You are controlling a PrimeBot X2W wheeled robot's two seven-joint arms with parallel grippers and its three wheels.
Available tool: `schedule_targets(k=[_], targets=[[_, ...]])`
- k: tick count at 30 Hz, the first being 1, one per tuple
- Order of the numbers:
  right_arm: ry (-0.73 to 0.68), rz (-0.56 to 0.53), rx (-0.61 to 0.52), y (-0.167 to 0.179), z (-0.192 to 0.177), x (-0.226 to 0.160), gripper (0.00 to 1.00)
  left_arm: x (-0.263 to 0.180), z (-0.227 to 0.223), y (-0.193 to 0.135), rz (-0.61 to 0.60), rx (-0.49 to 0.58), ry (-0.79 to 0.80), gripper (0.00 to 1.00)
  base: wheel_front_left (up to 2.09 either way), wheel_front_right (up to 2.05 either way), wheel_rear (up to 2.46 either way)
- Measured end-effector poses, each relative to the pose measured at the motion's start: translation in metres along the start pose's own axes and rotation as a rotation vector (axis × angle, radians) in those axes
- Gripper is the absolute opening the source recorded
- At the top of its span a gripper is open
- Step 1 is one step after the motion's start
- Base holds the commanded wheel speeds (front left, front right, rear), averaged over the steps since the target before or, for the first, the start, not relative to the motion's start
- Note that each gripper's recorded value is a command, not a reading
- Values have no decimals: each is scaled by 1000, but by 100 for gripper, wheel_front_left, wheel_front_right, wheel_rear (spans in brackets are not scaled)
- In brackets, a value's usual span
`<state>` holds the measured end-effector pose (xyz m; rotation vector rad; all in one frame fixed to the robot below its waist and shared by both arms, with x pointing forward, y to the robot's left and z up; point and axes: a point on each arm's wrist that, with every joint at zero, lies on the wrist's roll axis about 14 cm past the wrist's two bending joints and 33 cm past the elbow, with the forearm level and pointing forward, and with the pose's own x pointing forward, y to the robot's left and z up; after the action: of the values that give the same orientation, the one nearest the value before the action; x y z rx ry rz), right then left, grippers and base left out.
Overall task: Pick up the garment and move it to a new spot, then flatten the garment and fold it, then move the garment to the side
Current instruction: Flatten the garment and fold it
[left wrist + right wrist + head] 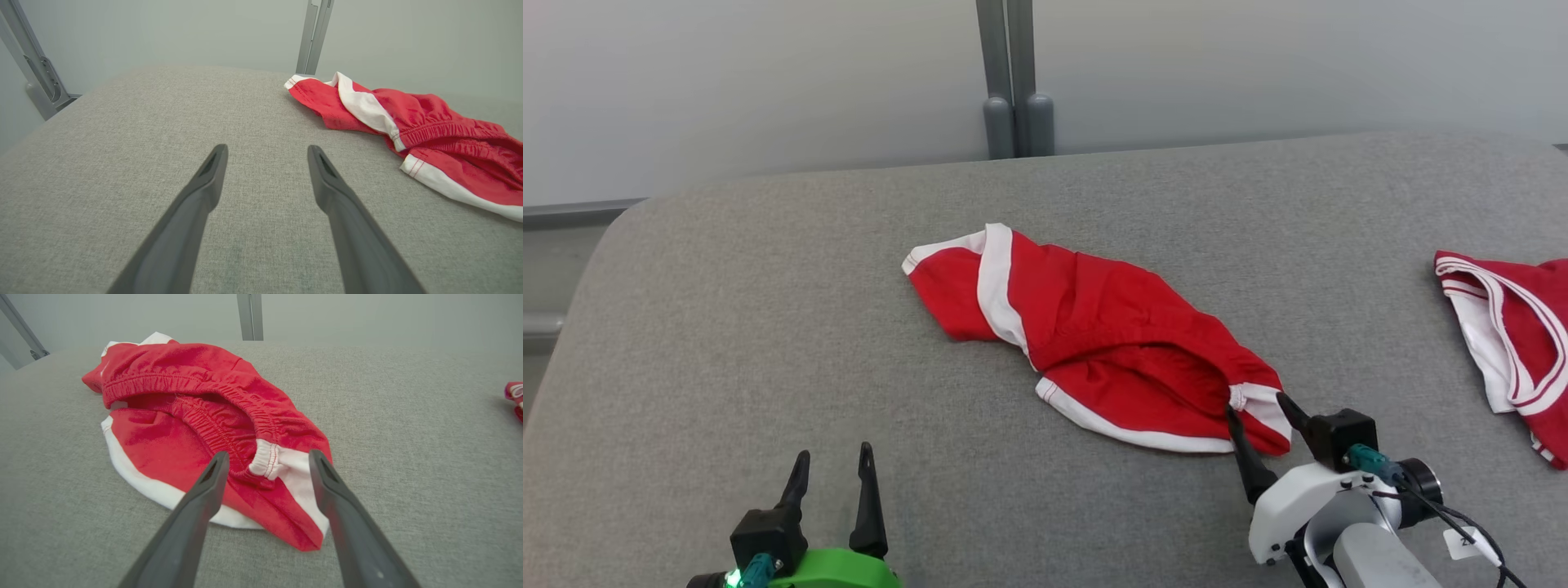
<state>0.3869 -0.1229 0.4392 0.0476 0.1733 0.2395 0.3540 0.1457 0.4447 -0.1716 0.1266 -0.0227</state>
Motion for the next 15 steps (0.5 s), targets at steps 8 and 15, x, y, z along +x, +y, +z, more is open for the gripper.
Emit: schedule_targets(k=[8,15], targets=[[46,-10,27,-4,-10,21,72,-3,-5,15,48,-5,14,100,0,0,0],[82,-2,60,0,-21,30,0,-3,-10,24,78,-7,31,100,0,0,0]])
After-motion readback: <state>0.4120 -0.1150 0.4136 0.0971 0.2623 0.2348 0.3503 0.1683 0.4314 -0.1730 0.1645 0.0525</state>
